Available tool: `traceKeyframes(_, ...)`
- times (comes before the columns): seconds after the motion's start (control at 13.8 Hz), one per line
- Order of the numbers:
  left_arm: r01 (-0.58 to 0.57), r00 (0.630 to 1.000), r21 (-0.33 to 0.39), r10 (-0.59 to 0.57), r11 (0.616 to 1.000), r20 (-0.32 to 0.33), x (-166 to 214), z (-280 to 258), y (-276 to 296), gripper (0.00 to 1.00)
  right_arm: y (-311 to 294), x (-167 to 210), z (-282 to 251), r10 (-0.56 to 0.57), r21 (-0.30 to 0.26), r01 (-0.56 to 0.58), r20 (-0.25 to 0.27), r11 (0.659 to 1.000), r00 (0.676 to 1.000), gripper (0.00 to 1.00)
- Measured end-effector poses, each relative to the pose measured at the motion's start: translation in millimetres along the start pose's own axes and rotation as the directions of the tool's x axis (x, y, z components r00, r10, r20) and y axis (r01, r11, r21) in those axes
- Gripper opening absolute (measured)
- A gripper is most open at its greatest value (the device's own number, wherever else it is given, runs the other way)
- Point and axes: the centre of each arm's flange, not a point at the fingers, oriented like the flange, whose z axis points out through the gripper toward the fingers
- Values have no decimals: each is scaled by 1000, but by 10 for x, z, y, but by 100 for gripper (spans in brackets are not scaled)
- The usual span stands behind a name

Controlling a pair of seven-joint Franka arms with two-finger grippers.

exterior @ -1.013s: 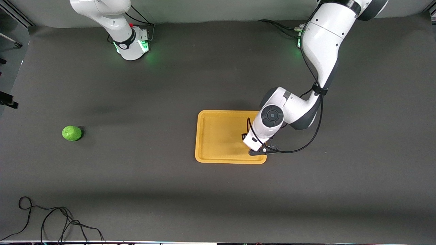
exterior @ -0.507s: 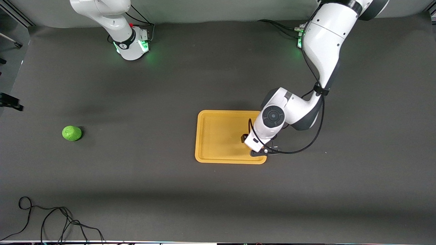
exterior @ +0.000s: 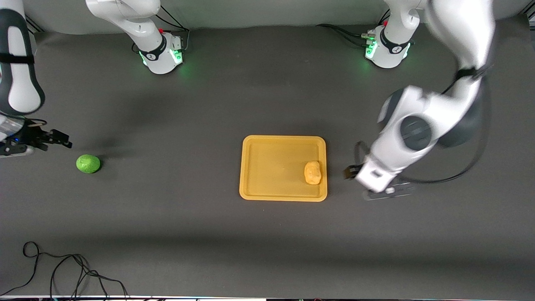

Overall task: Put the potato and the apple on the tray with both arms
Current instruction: 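Release the potato and withdraw the left gripper while the right gripper reaches the apple, then close the right gripper on the green apple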

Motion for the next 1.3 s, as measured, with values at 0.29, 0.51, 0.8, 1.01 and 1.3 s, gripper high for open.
traceKeyframes(0.29,-110,993,25,111,994,-51,-45,-605,-1077,100,47,18,756,-11,-9,11,-10,1000,1000,100)
traceKeyframes(0.51,-150,987,40,152,988,-53,-103,-699,-1545,100,-10,140,1018,-28,-21,28,7,999,1000,100)
traceKeyframes(0.8,-179,983,49,180,983,-24,-291,-491,-1683,100,-3,250,1053,-44,-32,44,7,998,999,68)
traceKeyframes(1.01,-149,988,51,151,987,-40,-328,-538,-1858,100,-105,575,770,-87,-13,86,-26,996,996,68)
traceKeyframes(1.3,-140,990,48,140,989,10,-310,-750,-1907,100,-69,1109,-477,-193,-3,193,9,981,981,68)
